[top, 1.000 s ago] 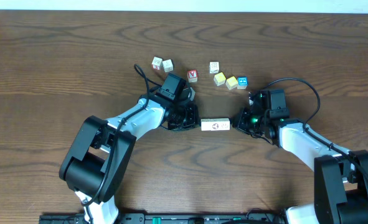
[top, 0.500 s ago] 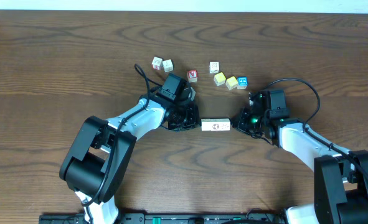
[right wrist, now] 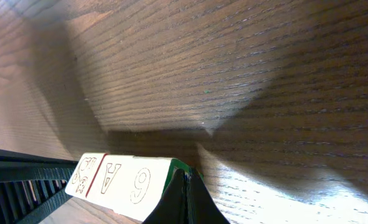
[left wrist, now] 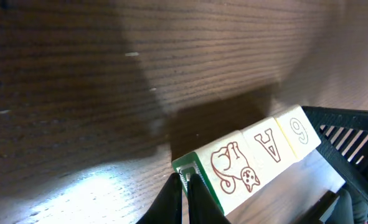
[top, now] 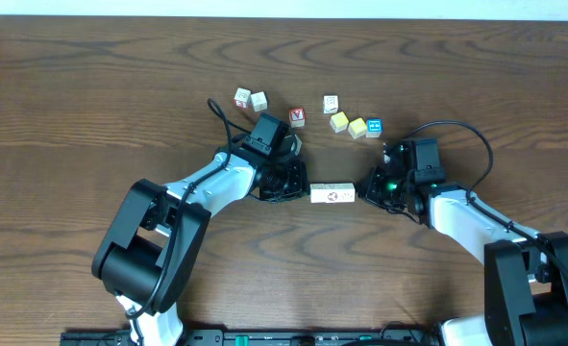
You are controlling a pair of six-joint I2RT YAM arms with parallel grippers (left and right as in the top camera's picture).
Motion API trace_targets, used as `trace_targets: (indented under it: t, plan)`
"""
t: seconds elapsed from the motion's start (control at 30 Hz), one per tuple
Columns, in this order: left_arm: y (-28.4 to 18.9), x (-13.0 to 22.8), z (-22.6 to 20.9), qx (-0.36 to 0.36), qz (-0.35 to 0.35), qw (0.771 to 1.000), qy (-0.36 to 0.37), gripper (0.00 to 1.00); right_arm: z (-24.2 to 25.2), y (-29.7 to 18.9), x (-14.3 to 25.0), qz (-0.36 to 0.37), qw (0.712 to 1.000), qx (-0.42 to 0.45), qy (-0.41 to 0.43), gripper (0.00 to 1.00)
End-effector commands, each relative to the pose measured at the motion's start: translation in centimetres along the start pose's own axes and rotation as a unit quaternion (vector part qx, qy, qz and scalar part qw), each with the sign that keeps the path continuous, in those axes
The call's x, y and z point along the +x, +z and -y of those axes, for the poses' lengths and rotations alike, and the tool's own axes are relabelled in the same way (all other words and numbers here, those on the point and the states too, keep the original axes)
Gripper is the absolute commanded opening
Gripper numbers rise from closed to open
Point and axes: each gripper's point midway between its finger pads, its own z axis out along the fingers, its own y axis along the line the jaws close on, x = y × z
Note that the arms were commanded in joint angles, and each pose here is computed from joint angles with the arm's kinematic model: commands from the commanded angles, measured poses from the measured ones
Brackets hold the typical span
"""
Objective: Lift 3 blocks
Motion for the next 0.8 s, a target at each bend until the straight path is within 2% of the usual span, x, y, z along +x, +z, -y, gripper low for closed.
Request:
trace_targets:
  t: [0.0, 0.77]
  plan:
    - [0.14, -0.37, 0.63, 0.000, 0.005, 1.000, 0.006, 0.07, -0.47, 0.61, 1.27, -0.022, 1.000, -0.008, -0.014, 0.01]
    - [0.55, -0.31, 0.38, -0.024, 0.016, 0.999, 0.015, 0.07, -0.08, 0.62, 1.16, -0.018, 1.000, 0.002, -0.013, 0.01]
